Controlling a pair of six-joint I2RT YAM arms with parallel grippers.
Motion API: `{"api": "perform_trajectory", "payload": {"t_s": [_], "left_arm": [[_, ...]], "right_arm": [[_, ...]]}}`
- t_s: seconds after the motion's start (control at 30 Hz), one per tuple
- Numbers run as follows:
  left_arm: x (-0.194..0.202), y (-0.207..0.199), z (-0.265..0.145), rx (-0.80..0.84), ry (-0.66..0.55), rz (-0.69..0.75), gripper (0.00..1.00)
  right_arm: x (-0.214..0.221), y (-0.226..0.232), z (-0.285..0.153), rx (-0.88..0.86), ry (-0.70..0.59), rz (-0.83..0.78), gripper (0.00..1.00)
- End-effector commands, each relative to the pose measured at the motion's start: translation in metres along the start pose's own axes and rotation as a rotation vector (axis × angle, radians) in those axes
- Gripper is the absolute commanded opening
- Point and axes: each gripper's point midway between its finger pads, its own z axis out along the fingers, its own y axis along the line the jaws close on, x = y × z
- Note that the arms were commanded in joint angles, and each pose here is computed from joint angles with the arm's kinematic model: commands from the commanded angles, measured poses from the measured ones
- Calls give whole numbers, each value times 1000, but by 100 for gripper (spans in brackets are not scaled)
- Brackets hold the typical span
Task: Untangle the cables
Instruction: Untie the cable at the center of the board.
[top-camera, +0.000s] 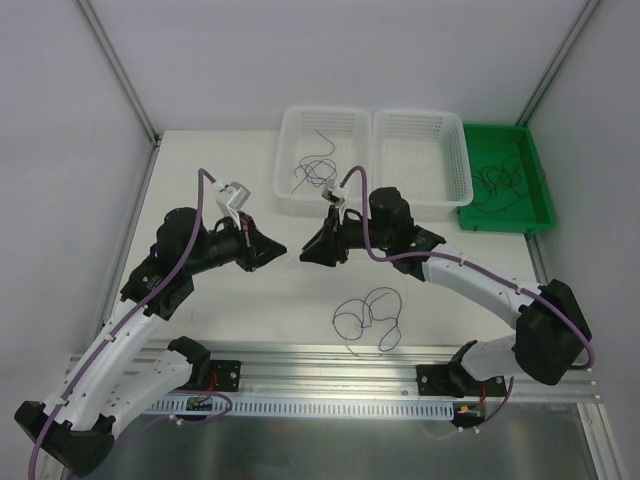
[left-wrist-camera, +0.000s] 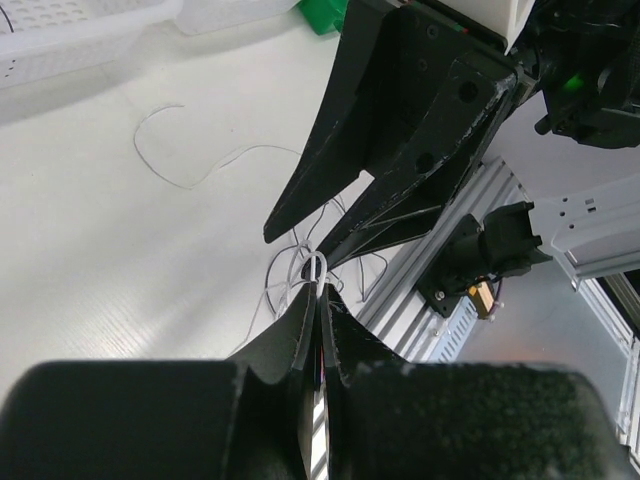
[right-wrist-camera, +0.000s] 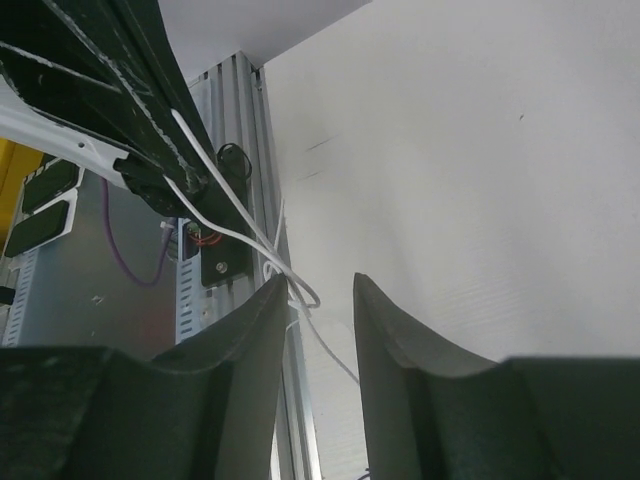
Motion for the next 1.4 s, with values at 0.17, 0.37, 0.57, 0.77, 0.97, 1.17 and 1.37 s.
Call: {"api": "perform_trajectory", "payload": {"t_s": [0.17,0.37,0.57,0.77,0.97,1.17,1.37], "left_arm": [[-10,-16,1,65,-33,12,0],[-5,24,-2,-137,-93,-14,0],[12,110,-25,-610,-172,-162,0],[13,131,-37,-731,-246,-220,0],[10,131,-40,-736,-255,-208,0],[5,90,-17,-509,-141,-146,0],[-5,56,-9,-341,-114,-129,0]], "right_arm": [[-28,21,4,-104,-65,-70,13],[-16,3,-14,66,-19,-75,1],[-11,-17,-73,382,0,-148,1],[-12,-22,-118,565,-23,-186,1],[-17,-26,-139,663,-60,-176,1],[-4,-6,-92,397,-25,-121,22],[-8,-3,-48,248,-67,-61,35]]}}
